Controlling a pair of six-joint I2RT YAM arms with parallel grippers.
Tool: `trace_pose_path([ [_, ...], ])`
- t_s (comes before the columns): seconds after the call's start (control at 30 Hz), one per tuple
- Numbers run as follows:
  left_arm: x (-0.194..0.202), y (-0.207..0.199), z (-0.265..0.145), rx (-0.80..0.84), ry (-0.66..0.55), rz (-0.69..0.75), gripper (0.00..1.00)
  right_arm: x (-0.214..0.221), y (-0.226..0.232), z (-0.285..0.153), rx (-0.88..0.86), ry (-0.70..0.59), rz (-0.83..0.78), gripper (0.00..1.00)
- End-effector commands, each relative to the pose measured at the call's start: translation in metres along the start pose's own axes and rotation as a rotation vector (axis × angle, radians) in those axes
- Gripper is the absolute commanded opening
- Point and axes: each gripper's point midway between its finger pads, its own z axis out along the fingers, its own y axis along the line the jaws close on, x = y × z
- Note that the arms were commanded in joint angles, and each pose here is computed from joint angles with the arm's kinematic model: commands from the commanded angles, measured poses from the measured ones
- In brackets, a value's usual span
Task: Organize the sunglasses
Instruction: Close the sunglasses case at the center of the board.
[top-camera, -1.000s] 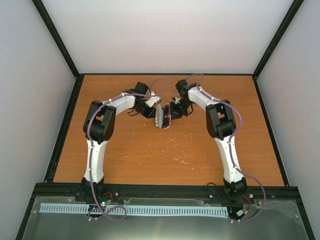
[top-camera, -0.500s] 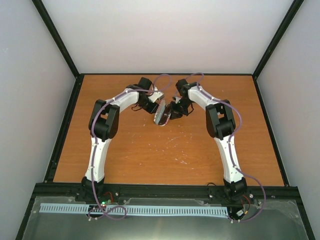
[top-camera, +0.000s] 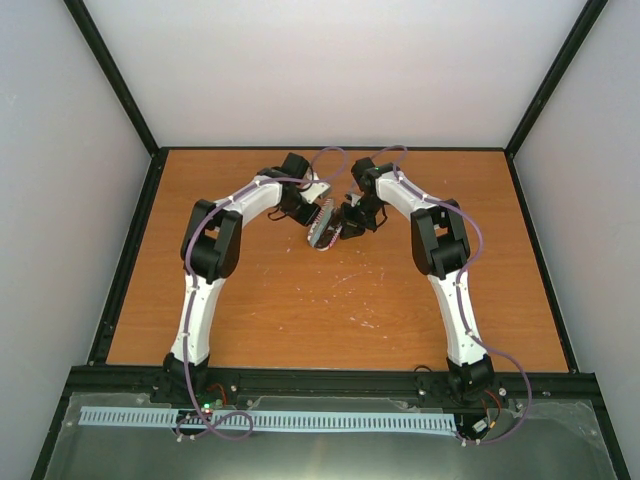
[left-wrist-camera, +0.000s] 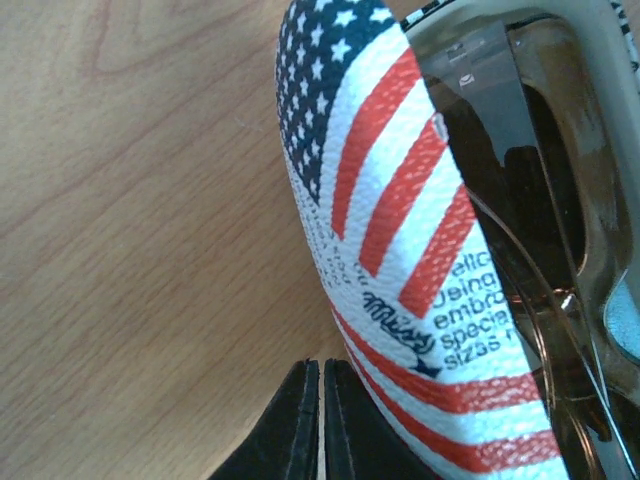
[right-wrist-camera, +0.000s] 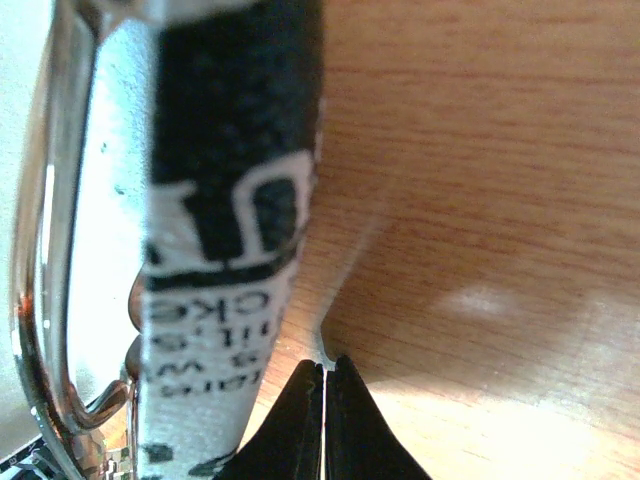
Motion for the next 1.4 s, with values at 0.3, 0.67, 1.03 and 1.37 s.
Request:
trace_pose_path([
  [0.3,-0.022,-0.100,0.020,0.174,-0.017,0.127,0.07,-0.012,0.021,0.033,-0.071,-0.015,-0.064,0.05],
  [0.67,-0.027,-0.121,0.018,0.160,-0.021,0.182,0.07,-0.013,0.024,0.036,-0.100,-0.014,-0.094,0.05],
  [1.03,-0.029,-0.138,0.016,0.130,-0.019,0.236,0.07,-0.010,0.035,0.037,-0.178,-0.011,-0.145,0.05],
  [1.37,-0.014,-0.127,0.012,0.054,0.017,0.252,0.06,-0.001,0.016,0.024,-0.132,-0.023,-0.145,0.12],
])
